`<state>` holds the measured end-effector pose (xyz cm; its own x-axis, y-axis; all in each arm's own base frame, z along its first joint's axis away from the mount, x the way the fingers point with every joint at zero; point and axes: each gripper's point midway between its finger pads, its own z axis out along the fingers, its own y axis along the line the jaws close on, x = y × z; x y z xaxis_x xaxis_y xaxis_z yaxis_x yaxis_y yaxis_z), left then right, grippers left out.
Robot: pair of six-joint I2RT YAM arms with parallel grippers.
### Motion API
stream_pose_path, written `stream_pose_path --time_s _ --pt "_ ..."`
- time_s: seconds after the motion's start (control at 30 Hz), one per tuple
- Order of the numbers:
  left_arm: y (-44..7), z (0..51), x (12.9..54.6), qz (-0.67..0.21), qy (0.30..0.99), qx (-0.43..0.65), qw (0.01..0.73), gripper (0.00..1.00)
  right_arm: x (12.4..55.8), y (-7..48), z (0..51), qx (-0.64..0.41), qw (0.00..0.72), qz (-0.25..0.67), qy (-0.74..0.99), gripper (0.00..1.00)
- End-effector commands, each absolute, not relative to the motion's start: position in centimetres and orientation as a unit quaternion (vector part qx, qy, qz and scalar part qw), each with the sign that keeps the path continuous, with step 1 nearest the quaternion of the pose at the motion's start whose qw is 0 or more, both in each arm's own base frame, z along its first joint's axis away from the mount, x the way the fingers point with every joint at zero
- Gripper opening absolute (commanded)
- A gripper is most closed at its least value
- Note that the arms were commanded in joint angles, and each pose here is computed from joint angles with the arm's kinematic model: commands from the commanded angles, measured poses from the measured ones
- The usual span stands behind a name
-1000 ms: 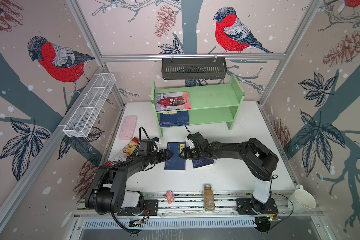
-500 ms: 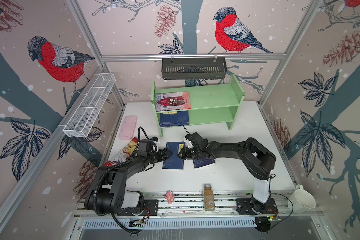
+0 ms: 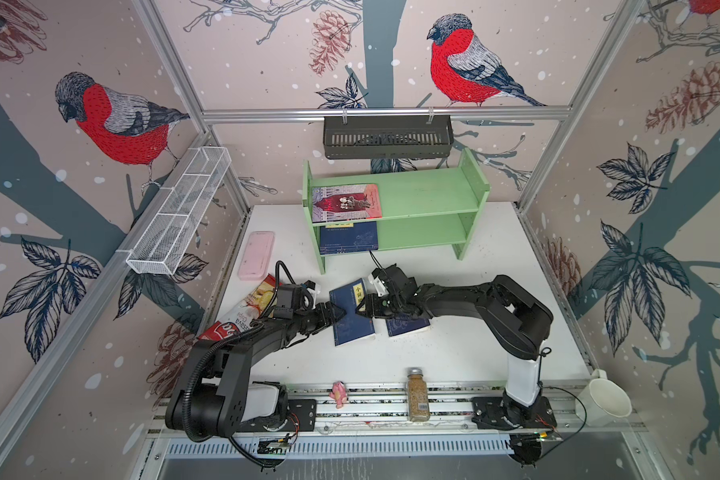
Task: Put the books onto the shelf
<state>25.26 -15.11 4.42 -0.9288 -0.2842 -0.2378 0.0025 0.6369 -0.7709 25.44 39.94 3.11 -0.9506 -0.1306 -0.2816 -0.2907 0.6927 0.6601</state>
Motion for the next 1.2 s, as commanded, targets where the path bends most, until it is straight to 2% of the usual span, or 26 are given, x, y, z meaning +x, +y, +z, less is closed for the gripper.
stream_pose_path --time_s 0.0,0.87,1.17 --pt "-16.2 6.2 24.9 -0.471 0.865 -0.071 0.159 0.72 23.8 36.8 -0.6 -0.093 0.06 0.3 0.947 0.57" --pt "-15.0 8.7 25.9 -0.511 0.833 -0.104 0.184 0.74 24.1 36.3 0.1 -0.088 0.066 0.309 0.945 0.57" --pt "-14.8 8.3 25.8 -0.509 0.834 -0.128 0.172 0.7 24.0 36.7 0.7 -0.089 0.068 0.33 0.938 0.57"
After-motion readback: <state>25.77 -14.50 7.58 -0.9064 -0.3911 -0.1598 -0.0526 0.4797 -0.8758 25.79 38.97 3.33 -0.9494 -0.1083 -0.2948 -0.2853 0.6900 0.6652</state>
